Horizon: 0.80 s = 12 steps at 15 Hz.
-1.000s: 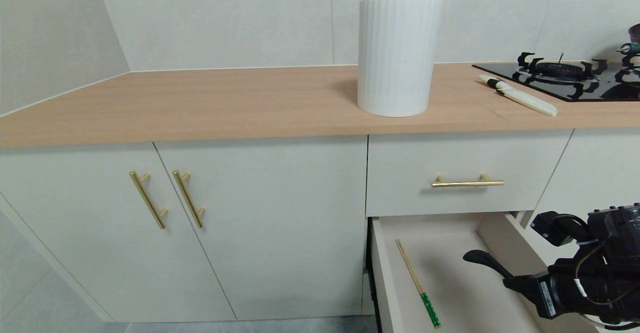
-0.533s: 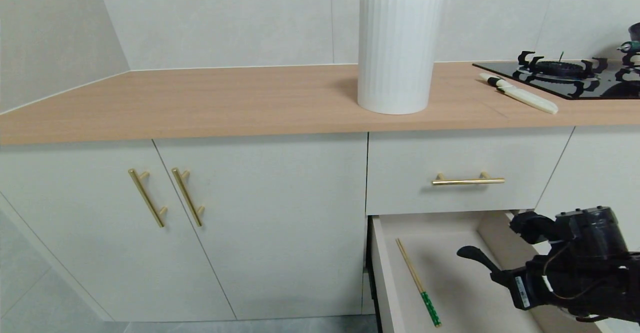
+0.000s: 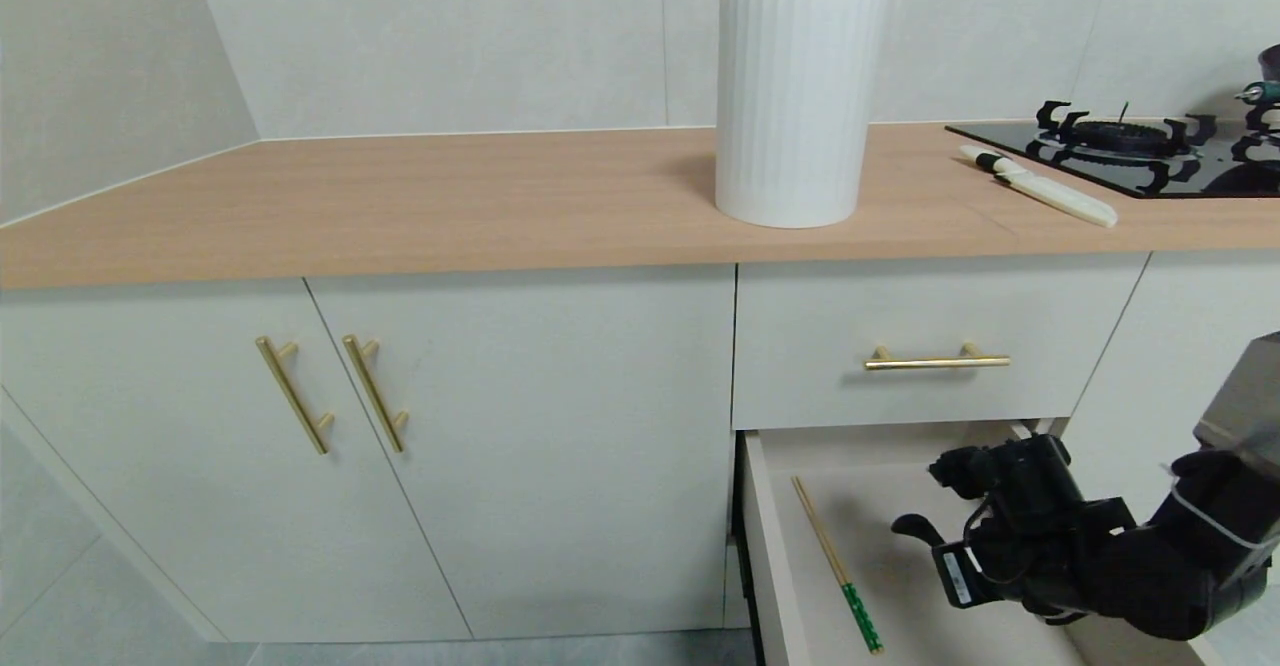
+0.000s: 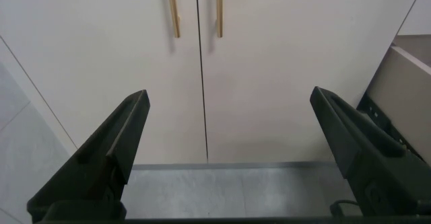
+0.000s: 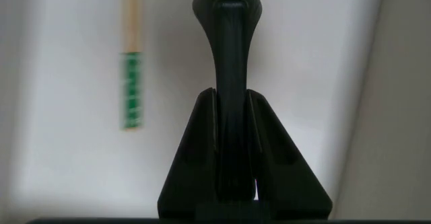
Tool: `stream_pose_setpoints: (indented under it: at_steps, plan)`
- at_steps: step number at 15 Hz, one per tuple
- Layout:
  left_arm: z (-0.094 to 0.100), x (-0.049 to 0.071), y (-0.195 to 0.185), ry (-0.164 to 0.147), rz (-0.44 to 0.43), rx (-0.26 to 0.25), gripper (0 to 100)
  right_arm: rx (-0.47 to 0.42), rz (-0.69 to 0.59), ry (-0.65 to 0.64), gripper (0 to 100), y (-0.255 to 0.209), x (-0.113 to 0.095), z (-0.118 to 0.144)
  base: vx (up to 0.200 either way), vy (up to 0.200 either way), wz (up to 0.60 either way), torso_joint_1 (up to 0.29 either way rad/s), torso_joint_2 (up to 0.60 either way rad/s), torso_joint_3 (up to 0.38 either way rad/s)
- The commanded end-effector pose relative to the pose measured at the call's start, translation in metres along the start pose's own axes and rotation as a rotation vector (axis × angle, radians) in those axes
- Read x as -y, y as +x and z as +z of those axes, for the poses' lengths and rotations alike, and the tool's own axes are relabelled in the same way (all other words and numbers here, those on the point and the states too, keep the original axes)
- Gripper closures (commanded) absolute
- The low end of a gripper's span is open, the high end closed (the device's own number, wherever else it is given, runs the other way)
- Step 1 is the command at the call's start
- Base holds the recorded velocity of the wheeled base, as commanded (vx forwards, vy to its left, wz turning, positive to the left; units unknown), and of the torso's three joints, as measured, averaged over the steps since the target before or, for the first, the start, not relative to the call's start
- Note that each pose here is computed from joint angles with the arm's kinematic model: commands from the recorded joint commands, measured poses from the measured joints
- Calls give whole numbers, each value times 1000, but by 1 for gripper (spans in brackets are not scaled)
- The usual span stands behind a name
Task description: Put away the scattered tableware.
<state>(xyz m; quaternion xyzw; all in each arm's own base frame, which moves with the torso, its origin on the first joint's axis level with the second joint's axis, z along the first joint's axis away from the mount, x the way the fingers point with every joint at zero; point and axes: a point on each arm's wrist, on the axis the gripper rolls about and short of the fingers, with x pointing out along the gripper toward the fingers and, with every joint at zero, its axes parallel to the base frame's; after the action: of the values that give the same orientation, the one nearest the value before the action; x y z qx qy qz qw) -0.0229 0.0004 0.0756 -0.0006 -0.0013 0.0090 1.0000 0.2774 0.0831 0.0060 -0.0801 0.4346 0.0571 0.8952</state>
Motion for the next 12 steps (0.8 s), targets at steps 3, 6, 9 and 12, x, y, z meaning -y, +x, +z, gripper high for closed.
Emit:
stream_pose_setpoints:
  at_steps: [3,6,9,12]
  plan:
    - [0,0,0,0,0,-1,0,-84,-24,-28,100,28,-10,-15,0,0,0,0,0,0]
    - [0,0,0,0,0,-1,0,-75,-88,-31,100,36,-10,-18,0,0,0,0,0,0]
    - [0,0,0,0,0,-1,0,-68,-90,-30,100,38,-10,-19,0,0,0,0,0,0]
    - [0,0,0,0,0,-1,0,-62,-89,-10,100,38,-10,-17,0,0,0,0,0,0]
